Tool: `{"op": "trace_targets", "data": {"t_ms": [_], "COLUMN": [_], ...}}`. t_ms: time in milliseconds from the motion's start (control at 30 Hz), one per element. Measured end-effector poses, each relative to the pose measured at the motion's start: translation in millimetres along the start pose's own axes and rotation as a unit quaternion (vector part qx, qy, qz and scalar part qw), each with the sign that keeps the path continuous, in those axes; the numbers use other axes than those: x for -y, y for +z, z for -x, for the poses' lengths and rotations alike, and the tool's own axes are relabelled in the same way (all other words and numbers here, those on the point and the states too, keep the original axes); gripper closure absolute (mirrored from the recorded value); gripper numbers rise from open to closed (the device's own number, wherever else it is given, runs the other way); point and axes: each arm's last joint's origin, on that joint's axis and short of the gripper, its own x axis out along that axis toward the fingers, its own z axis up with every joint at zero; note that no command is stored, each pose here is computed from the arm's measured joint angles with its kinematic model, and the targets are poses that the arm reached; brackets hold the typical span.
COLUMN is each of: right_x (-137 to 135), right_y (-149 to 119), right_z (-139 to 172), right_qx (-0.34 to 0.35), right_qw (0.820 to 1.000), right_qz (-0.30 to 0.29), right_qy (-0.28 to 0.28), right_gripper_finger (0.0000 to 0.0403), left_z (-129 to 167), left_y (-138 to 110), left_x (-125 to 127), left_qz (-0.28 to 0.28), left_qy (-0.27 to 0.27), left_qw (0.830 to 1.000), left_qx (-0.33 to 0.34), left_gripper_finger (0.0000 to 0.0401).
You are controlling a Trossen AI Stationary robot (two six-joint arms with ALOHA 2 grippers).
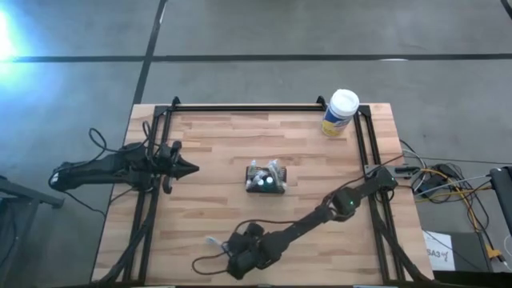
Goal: Pick & Place toothbrushing station
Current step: Put the blue toothbrush into the black wire organizer
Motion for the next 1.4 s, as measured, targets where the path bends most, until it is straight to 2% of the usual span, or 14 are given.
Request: {"op": "trace_targets", "data": {"t_ms": [167, 267, 500, 633, 800, 967, 1033, 1233, 1333, 1400], "right_x": [18.8, 25.0, 32.2, 40.5, 52.3, 64.1, 63.5, 53.1, 48.5, 45.4], "right_y": [2.8, 4.9, 15.5, 26.4, 45.4, 70.5, 83.1, 111.6, 113.5, 115.6], "right_z": [3.1, 5.5, 3.1, -1.5, 0.3, 18.7, 39.6, 132.3, 163.9, 196.0], "right_qx": [-0.032, -0.037, -0.055, -0.096, -0.123, -0.104, -0.077, 0.026, 0.068, 0.105], "right_qw": [0.997, 0.994, 0.978, 0.965, 0.953, 0.949, 0.951, 0.952, 0.945, 0.936], "right_qz": [0.007, 0.04, 0.18, 0.237, 0.278, 0.297, 0.3, 0.301, 0.315, 0.325], "right_qy": [-0.072, -0.096, -0.089, -0.052, -0.009, -0.01, -0.004, 0.047, 0.059, 0.085], "right_gripper_finger": [0.0204, 0.0217, 0.0254, 0.0289, 0.037, 0.0384, 0.0386, 0.0387, 0.0388, 0.0388], "left_z": [0.0, 0.0, 0.0, 0.1, 0.4, 1.2, 1.5, 1.6, 1.6, 1.4], "left_y": [0.0, 0.1, 1.3, 2.9, 9.0, 14.9, 16.4, 17.3, 17.0, 16.2], "left_x": [0.0, -0.3, -0.4, 0.0, 1.2, 2.8, 3.3, 3.6, 3.5, 3.4], "left_qz": [-0.002, -0.01, -0.02, -0.03, -0.033, -0.035, -0.036, -0.048, -0.048, -0.048], "left_qy": [0.0, 0.004, 0.011, 0.01, 0.012, 0.008, 0.006, 0.005, 0.005, 0.003], "left_qw": [1.0, 1.0, 1.0, 0.999, 0.998, 0.996, 0.995, 0.994, 0.994, 0.995], "left_qx": [0.0, 0.001, 0.009, 0.018, 0.051, 0.083, 0.091, 0.096, 0.094, 0.09], "left_gripper_finger": [0.0392, 0.0393, 0.0386, 0.0387, 0.039, 0.0391, 0.039, 0.0388, 0.0387, 0.0387]}}
